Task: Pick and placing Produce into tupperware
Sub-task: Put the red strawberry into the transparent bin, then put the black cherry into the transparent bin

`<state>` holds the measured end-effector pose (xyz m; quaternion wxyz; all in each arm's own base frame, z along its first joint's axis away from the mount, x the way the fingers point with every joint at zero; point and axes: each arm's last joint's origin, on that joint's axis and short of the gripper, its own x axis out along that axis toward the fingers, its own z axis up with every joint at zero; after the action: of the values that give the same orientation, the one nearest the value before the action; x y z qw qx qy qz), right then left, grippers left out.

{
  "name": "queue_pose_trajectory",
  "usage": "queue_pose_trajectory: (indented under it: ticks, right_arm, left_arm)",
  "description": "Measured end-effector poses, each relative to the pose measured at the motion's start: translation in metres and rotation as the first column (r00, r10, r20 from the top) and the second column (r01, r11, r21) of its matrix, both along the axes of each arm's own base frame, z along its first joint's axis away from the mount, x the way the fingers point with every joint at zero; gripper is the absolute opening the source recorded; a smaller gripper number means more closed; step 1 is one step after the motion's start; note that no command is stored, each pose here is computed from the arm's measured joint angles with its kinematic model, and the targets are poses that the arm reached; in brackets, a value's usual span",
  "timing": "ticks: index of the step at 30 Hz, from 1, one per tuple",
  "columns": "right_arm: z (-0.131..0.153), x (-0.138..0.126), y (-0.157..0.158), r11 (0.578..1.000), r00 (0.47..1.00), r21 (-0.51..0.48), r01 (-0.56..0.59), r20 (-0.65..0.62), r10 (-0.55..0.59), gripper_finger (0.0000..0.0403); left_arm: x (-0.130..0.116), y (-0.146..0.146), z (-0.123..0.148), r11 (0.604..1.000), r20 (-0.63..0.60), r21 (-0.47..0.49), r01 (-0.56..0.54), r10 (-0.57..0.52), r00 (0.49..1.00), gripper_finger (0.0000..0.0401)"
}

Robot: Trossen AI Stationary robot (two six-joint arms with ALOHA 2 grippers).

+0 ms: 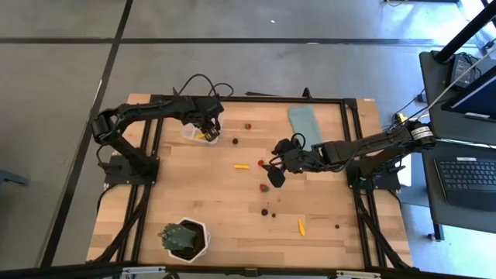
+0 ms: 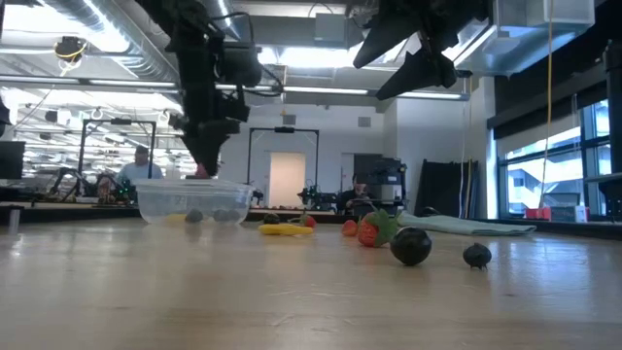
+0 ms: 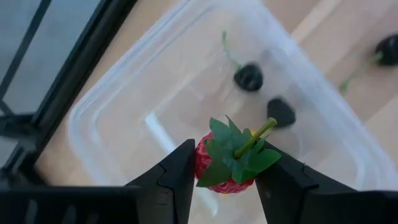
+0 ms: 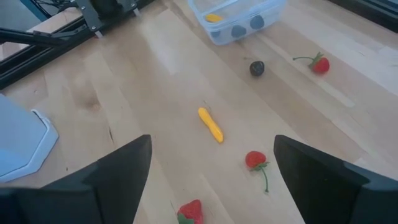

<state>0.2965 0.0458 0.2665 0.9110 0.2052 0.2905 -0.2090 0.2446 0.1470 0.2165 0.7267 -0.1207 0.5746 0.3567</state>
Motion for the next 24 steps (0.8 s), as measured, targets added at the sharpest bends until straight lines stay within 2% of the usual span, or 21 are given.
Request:
queue_pose_trajectory:
  ticks: [7,15,24]
  right_arm:
    - [0.000,0.000,0.000,1.000,1.000,-0.004,-0.003,-0.004,0.003,0.0339]
    - [0.000,0.000,0.000,1.000,1.000,-0.002,-0.002,-0.003,0.002,0.0339]
    - [0.000,0.000,0.000,1.000,1.000,0.000,0.000,-0.002,0.000,0.0339]
  left_arm:
    - [0.002,0.000,-0.016,1.000,-0.010,-0.015,0.005,-0.005,1.000,0.0136]
    - [0.004,0.001,-0.015,1.000,0.017,-0.015,0.012,-0.012,1.000,0.0170]
    - [0.005,0.001,-0.015,1.000,0.015,-0.012,0.024,-0.024,1.000,0.0175]
